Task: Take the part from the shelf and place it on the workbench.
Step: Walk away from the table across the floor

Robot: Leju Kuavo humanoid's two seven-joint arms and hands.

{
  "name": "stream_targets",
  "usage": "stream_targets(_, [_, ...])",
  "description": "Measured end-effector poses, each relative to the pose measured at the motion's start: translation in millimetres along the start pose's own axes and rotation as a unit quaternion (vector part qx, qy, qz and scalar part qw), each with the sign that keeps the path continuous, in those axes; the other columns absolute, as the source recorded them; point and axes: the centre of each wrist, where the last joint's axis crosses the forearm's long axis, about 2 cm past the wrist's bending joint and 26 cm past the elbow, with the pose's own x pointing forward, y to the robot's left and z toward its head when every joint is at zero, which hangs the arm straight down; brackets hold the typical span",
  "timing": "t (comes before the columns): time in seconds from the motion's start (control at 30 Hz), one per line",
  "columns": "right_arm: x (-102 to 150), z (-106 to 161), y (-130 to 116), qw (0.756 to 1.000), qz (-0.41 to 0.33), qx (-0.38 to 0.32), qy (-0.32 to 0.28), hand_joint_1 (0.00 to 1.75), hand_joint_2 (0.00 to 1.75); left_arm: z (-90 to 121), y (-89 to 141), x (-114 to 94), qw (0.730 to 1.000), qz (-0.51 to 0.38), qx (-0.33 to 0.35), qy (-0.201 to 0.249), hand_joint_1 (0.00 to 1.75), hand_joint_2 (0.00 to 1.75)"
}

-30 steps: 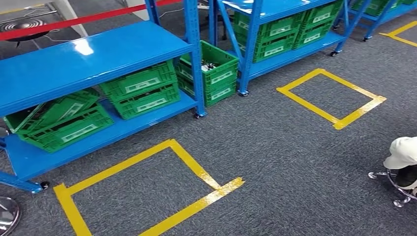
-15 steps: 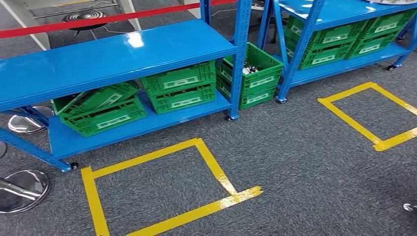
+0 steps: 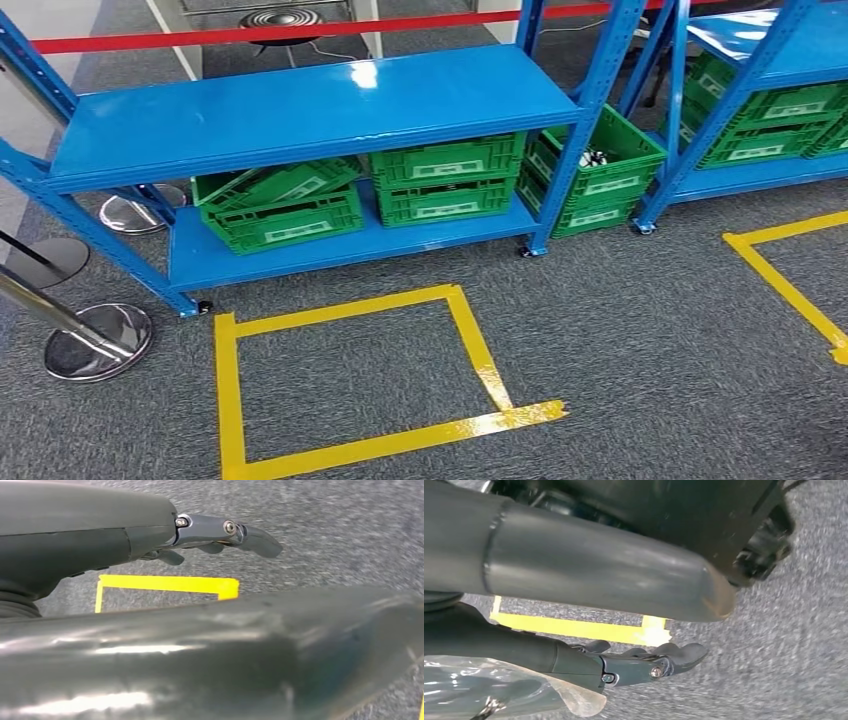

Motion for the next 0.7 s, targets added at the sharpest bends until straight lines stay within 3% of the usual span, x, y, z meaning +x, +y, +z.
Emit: stream_targets(0.7, [-0.2, -1.2, -3.2, 0.999, -0.033, 0.003, -0.001, 0.00, 0.00, 4.1, -9.6, 1.1, 1.000, -0.003, 0.000, -0.002, 0.00, 0.00])
